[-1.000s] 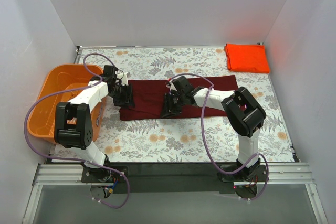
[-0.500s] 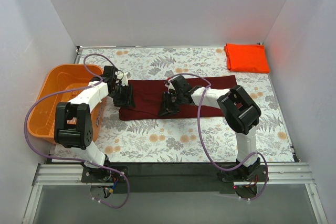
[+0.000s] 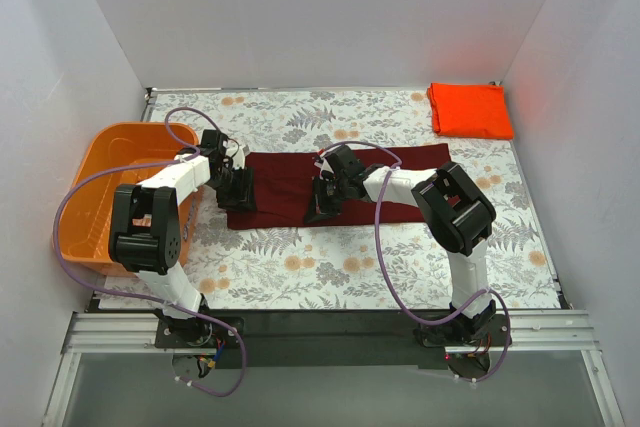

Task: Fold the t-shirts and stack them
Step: Fold the tshirt

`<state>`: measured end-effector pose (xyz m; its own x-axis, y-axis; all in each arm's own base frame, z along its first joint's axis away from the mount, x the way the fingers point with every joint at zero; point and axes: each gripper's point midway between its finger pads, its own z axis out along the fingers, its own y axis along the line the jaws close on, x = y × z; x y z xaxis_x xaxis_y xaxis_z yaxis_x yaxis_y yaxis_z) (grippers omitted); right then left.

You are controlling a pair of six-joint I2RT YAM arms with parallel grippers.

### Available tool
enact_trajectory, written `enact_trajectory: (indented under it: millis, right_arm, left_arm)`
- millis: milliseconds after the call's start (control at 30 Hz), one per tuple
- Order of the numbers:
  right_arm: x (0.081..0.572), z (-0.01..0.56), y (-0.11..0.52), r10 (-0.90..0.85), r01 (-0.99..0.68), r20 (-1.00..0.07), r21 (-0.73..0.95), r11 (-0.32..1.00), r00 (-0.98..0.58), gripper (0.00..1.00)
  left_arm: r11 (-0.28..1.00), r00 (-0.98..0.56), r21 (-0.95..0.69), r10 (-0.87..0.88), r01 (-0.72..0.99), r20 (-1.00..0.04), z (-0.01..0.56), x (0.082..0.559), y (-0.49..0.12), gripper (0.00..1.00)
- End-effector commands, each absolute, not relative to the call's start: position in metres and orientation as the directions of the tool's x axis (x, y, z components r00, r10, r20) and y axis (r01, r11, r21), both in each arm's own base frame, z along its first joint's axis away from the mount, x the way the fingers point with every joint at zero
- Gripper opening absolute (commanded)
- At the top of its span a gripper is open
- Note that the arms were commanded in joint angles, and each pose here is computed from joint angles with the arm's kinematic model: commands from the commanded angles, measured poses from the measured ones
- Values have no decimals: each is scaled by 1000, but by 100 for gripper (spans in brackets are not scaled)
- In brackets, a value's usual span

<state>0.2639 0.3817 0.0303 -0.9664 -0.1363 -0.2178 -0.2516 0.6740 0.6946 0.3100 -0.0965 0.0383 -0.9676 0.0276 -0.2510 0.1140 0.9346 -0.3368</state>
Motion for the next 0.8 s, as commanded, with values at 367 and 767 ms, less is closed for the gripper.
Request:
enact_trajectory:
  millis: [367, 767]
  right_arm:
    - [270, 32, 385, -142, -268, -233, 706, 656, -962, 1]
    - [266, 29, 382, -145, -266, -227, 708, 654, -963, 1]
  left_arm:
    - [959, -963, -274, 1, 78, -271, 28, 337, -88, 44]
    - [970, -947, -235, -15, 64, -321, 37, 350, -81, 44]
